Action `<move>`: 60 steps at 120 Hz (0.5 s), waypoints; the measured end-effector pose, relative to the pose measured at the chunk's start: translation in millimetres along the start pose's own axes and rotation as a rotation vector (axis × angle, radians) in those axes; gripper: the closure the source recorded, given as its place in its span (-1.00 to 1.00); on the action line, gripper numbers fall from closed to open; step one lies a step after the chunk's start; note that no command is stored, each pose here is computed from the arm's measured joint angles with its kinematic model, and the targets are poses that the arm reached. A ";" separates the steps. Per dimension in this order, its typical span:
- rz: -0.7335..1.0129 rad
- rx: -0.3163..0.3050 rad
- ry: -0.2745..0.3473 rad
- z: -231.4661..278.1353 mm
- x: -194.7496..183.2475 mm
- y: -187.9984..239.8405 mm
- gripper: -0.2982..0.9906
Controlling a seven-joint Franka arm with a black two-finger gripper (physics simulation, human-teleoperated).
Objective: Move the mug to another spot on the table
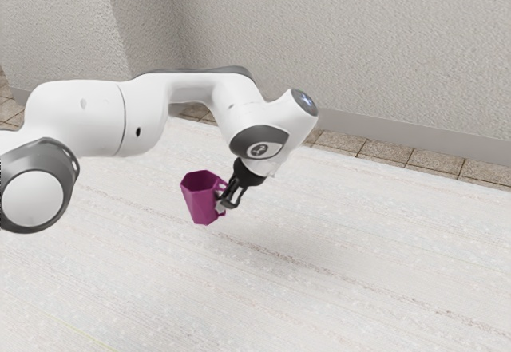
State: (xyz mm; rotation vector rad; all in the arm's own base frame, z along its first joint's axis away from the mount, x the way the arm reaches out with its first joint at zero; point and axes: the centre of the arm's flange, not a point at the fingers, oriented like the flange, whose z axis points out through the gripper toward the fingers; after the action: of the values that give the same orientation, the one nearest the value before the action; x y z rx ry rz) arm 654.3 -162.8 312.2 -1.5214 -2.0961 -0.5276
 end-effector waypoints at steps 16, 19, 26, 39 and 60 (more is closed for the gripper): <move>0.001 0.003 0.018 22.5 15.3 17.6 0.59; 0.002 0.002 0.021 27.1 18.3 21.4 0.59; 0.007 0.002 0.025 37.9 22.6 28.6 0.59; 0.020 0.002 0.019 51.8 32.5 40.2 0.59; 0.053 -0.007 0.017 66.7 41.2 52.2 0.59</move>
State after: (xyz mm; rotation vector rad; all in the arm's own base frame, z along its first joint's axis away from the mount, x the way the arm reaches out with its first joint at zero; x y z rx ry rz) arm 682.6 -77.4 284.2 -1.5662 -2.0368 -0.5272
